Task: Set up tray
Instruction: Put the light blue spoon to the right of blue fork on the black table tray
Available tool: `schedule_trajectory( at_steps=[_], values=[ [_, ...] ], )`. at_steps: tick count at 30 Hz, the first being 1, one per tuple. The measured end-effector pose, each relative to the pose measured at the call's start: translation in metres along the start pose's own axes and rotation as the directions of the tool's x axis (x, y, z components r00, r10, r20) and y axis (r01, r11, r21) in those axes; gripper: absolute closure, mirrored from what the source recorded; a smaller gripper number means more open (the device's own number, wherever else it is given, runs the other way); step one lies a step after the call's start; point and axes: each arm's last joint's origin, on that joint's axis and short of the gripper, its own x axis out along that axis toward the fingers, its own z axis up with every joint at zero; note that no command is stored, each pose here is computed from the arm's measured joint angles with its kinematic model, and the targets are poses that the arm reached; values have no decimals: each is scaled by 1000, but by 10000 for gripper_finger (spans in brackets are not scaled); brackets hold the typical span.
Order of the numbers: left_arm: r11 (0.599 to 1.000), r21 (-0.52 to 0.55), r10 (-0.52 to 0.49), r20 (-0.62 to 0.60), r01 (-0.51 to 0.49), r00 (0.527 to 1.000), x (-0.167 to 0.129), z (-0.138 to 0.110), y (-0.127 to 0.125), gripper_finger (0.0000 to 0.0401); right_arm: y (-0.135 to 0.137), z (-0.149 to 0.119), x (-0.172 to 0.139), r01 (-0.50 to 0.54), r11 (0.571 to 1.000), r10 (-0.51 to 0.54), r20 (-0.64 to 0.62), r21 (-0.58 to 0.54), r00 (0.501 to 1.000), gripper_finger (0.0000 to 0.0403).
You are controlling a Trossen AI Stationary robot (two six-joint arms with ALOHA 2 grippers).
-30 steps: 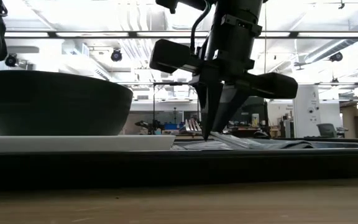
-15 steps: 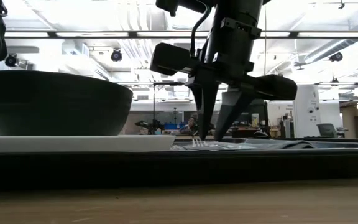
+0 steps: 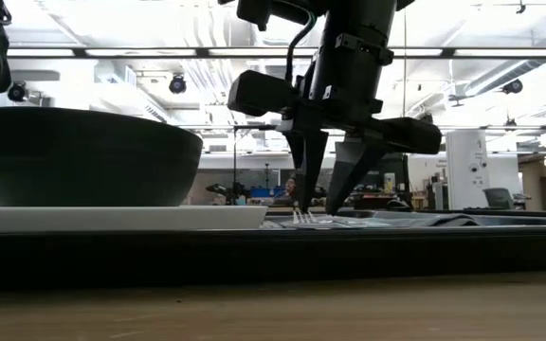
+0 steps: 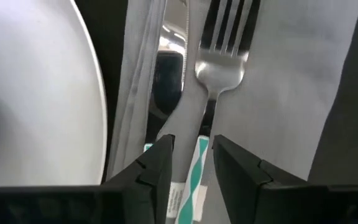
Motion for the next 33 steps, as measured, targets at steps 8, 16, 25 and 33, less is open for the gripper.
schedule_trajectory(
  at_steps=[8,16,25,33],
  values=[
    [1000,0,0,0,0,1000,0,0,0,303,-1,15,-9,61,996,-61,2,-64,998,309],
    [1000,0,0,0,0,1000,0,0,0,303,-22,38,-43,359,930,-361,-5,-83,933,301],
    [1000,0,0,0,0,1000,0,0,0,303,-49,57,-97,374,918,-360,115,-135,926,288],
    [1000,0,0,0,0,1000,0,0,0,303,-93,59,-126,356,926,-329,194,-125,924,286]
  ],
)
